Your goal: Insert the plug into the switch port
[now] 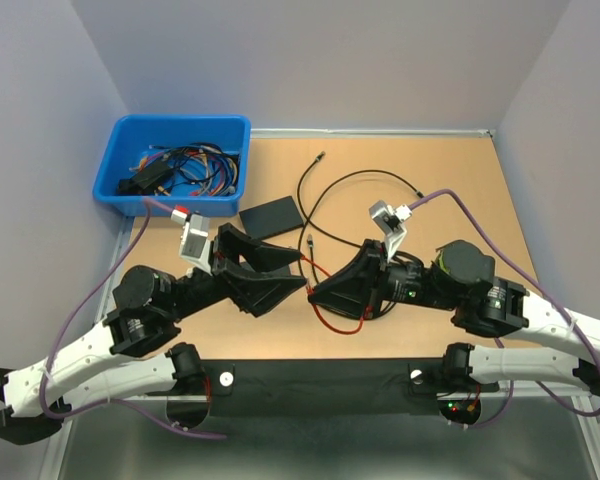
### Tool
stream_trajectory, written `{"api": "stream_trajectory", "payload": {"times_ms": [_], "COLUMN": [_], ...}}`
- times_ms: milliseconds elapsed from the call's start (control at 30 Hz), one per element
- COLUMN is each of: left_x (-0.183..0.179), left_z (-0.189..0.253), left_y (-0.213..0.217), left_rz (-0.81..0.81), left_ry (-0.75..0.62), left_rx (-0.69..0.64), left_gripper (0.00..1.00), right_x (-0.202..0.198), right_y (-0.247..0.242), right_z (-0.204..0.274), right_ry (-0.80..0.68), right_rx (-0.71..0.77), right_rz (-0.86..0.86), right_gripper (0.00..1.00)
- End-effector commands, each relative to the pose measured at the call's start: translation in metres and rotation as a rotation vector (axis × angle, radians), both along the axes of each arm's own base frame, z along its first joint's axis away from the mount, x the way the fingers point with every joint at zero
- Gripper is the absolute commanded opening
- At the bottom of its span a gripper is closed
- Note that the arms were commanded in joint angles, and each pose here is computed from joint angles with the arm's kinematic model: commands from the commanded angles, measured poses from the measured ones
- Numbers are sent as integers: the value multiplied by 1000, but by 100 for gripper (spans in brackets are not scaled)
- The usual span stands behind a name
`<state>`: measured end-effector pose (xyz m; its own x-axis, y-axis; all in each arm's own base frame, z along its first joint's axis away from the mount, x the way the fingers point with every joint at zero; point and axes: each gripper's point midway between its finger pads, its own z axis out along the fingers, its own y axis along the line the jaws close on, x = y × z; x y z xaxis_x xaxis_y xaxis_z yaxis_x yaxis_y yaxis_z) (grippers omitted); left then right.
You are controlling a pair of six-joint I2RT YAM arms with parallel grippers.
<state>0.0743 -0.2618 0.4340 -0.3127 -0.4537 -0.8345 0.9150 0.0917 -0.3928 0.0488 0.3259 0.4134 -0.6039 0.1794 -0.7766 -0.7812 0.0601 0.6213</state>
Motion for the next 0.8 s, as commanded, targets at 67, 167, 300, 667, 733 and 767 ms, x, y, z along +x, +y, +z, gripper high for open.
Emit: {"api": "stream_trajectory", "payload": {"times_ms": [67,167,300,667,733,767], "left_x": [-10,-10,-5,19,20,20], "left_z": [26,27,21,25,19,17], "left_y": [24,36,41,36,29,25], "left_rz": [9,42,82,199,188,179], "left_ry": [-57,-68,-65,-54,-46,-42], "left_rx": [-113,-137,-110,67,92,100], "left_gripper": [68,70,72,70,69,69], "right_x": [-21,-18,-7,20,21,21], "right_y": [-8,2,15,18,17,17], "right_z": [55,44,31,25,27,29], "right_ry": [-113,-135,-166,-297,-308,-311], "right_rx": [133,101,58,12,14,19], "right_rz": [99,100,67,-65,-72,-71], "right_gripper": [0,0,0,0,0,1]}}
